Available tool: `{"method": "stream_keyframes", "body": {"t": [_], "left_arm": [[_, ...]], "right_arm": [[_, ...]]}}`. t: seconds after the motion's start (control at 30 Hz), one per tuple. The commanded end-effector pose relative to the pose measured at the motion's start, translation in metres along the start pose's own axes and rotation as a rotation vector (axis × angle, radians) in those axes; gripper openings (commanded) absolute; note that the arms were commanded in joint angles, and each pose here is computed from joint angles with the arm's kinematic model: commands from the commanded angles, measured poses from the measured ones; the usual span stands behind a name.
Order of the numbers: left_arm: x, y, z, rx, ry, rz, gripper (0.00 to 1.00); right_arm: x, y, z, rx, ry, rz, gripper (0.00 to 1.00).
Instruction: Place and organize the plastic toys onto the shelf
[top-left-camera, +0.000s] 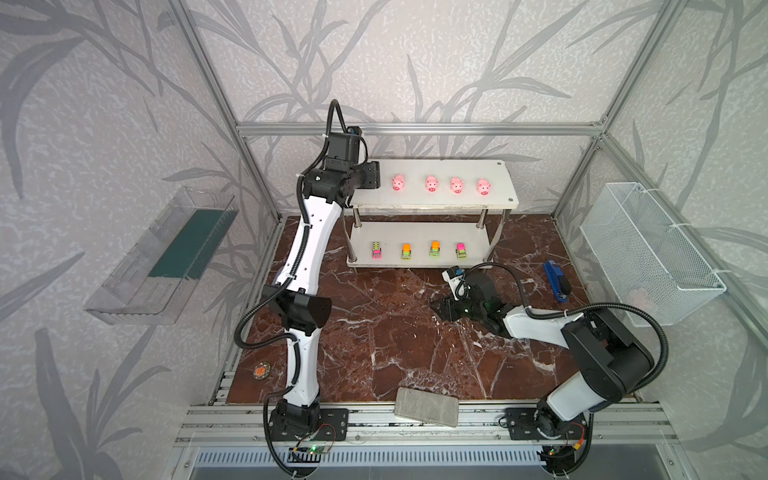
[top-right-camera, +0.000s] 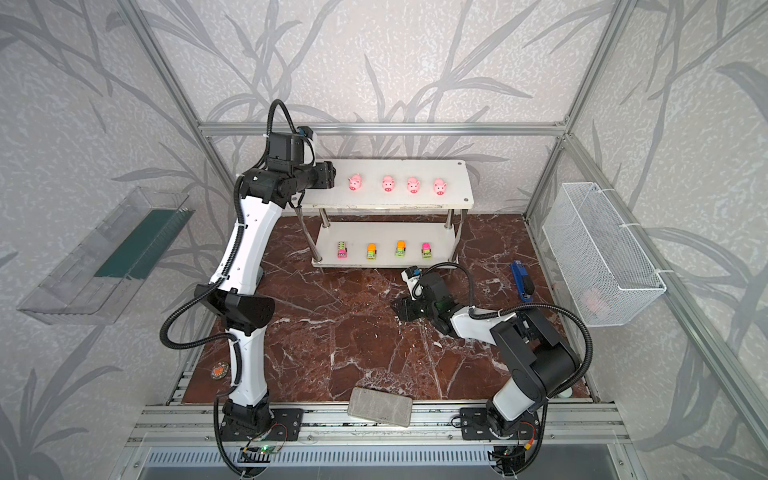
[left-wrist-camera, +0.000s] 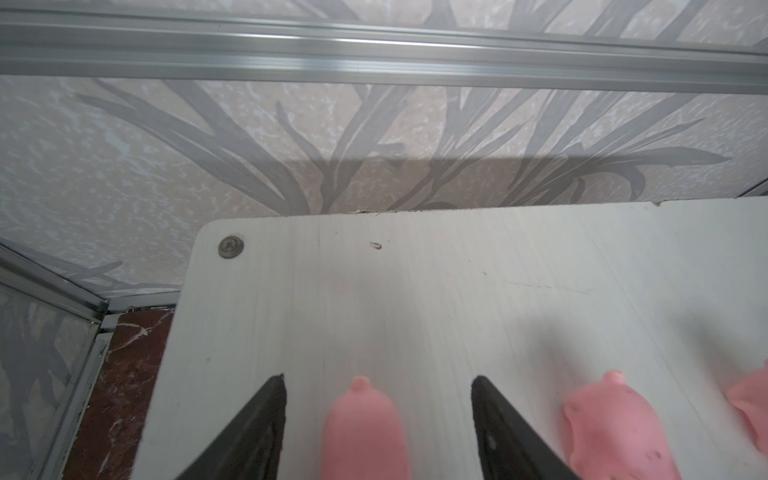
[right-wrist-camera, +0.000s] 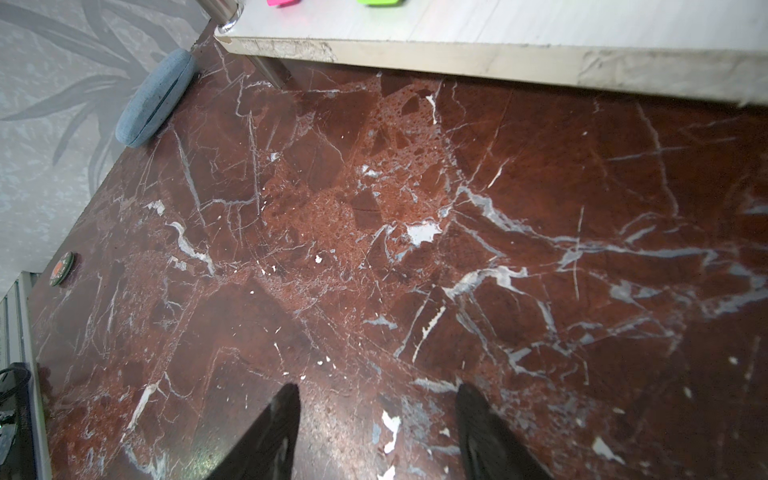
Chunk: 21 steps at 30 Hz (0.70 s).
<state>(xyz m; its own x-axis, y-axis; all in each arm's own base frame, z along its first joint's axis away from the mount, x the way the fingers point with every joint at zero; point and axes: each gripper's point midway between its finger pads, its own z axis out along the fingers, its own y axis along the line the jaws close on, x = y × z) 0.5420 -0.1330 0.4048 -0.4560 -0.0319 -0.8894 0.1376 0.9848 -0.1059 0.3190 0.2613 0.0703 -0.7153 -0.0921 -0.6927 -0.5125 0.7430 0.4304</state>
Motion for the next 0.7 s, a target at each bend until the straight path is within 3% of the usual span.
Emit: {"method": "stream_keyframes", "body": {"t": [0.0, 0.17, 0.33, 0.57, 0.63, 0.67], "left_arm": [[-0.048, -0.007, -0.062, 0.05, -0.154, 0.009, 0.74], [-0.059, -0.006, -0.103, 0.06, -0.221, 0.0, 0.76], [-0.042, 0.006, -0.145, 0.029, -0.298, -0.031, 0.79], [0.042, 0.048, -0.191, -0.118, -0.348, -0.055, 0.83], [0.077, 0.067, -0.192, -0.204, -0.352, -0.034, 0.87], [0.095, 0.078, -0.192, -0.253, -0.354, -0.023, 0.94]], "right_arm": [[-0.014, 0.005, -0.002, -0.005, -0.031, -0.022, 0.61], [-0.023, 0.009, -0.016, 0.005, -0.073, -0.034, 0.61], [-0.031, 0.011, -0.045, 0.052, -0.118, -0.064, 0.61], [-0.041, -0.006, -0.11, 0.239, -0.221, -0.084, 0.61], [-0.043, -0.015, -0.126, 0.285, -0.273, -0.069, 0.61], [-0.043, -0.02, -0.132, 0.309, -0.298, -0.06, 0.61]]}}
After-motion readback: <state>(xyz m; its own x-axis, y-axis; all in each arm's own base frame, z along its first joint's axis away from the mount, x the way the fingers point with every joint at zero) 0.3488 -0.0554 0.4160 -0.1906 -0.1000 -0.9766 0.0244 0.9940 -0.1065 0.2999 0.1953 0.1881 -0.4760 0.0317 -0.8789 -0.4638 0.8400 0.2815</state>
